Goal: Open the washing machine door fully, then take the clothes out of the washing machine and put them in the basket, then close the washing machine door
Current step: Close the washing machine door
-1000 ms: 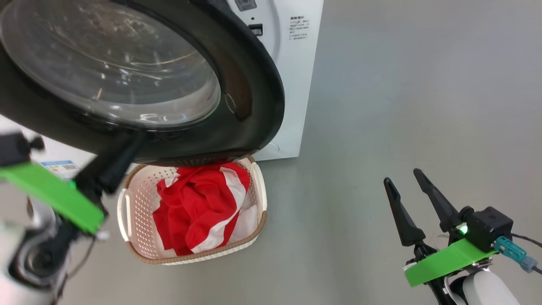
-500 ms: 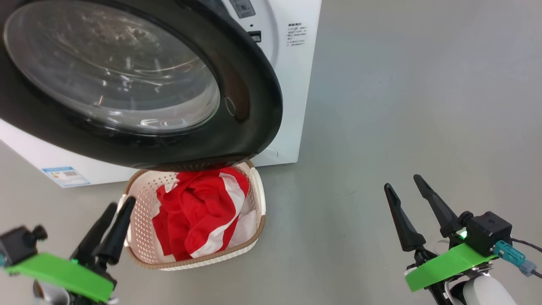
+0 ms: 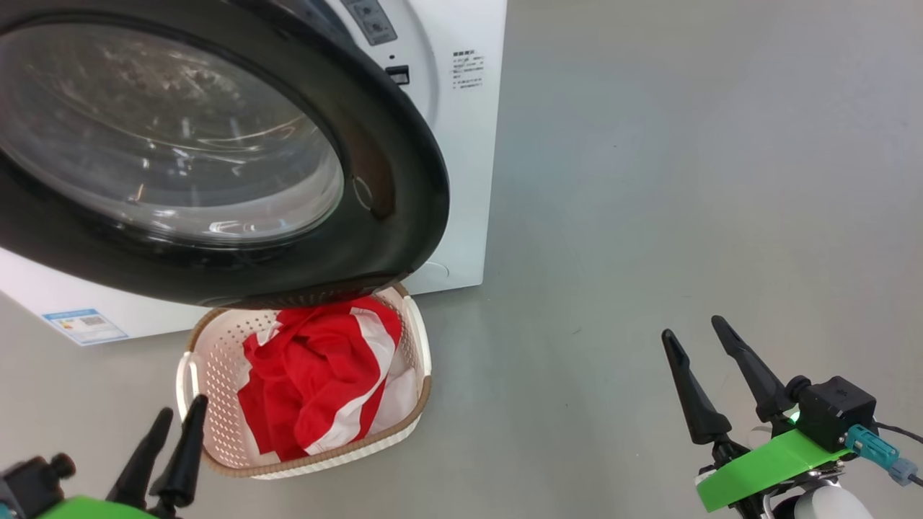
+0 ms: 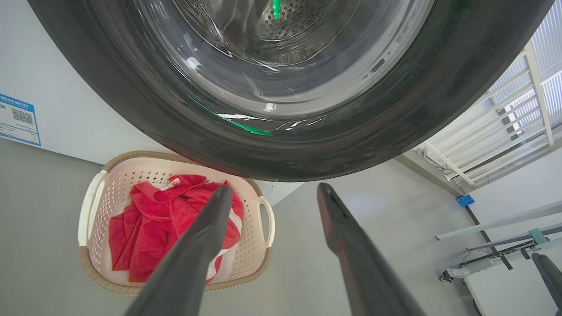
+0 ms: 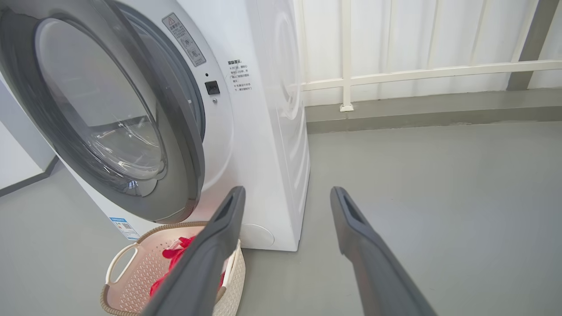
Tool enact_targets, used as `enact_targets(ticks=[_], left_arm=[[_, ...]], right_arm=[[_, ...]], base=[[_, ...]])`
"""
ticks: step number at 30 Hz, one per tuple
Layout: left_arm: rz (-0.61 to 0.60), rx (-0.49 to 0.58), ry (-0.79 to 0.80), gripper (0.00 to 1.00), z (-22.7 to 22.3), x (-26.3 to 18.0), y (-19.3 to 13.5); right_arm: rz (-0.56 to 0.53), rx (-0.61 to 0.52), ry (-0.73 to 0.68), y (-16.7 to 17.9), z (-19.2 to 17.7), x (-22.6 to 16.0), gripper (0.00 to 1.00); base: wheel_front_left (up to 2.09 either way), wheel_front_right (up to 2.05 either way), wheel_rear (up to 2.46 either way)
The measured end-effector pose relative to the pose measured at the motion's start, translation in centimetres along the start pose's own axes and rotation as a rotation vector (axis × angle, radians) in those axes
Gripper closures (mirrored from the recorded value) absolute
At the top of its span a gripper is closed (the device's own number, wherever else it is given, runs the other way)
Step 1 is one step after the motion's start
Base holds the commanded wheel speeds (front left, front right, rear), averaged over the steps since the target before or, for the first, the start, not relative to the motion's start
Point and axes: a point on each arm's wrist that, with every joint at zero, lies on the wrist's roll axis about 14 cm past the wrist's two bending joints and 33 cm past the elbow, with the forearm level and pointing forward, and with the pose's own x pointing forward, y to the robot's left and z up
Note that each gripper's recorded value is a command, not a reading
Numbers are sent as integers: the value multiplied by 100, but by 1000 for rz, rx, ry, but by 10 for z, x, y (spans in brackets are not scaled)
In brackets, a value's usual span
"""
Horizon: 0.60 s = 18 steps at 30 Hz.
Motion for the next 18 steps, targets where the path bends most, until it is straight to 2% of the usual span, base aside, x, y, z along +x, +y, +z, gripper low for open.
enact_targets(ticks=[6, 18], left_arm=[[21, 41, -24, 0, -6, -5, 3], [77, 194, -112, 0, 3, -9, 10]], right_arm=[[-24, -8, -14, -8, 6, -4, 0], [-33, -6, -6, -11, 3, -9, 0]], base=[[0, 0, 0], [0, 0, 0]])
